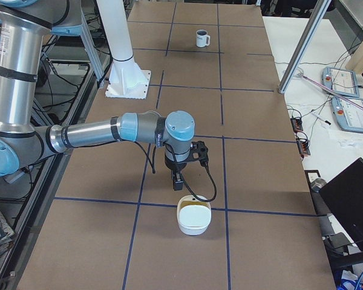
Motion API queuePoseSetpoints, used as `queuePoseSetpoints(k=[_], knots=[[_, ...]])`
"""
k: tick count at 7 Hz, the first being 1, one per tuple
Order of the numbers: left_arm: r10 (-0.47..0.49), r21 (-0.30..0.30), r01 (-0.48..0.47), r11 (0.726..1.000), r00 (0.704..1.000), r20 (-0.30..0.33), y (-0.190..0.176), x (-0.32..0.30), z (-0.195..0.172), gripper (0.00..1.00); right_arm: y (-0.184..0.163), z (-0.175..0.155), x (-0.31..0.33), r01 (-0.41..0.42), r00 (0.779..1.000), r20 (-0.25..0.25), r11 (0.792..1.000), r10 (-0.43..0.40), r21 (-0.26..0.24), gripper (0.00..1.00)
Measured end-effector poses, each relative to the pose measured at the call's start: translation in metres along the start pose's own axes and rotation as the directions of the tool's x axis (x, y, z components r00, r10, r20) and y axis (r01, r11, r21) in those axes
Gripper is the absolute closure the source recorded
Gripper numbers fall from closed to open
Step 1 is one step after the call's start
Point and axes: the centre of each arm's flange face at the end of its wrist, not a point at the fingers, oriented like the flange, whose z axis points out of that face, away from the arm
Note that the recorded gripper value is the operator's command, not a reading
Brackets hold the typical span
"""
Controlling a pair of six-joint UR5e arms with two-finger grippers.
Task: Left arm hands cup to right arm to dump lemon
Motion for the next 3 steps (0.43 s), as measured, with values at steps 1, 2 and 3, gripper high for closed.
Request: queuePoseSetpoints(k=[1,2,3], knots=[[0.001,-0.003,-0.001,1.0,1.0,-0.002,0.003,-0.0008,0.003,0.0,0.0002,-0.0001,-0.0001,0.001,1.0,-0.001,1.0,-0.001,0.0,0.0],[0.0,-0.006,0.0,1.0,1.0,-0.005,0.005,-0.0006,0.0034,0.0,0.0001,-0.0002,0.0,0.001,1.0,-0.001,1.0,-0.001,0.0,0.0],[0.002,-0.003,-0.002,1.0,1.0,-0.005,0.0062,0.0012,0.0011,0.0,0.0002,-0.0002,0.0002,0.0,1.0,-0.001,1.0,0.0,0.0,0.0]])
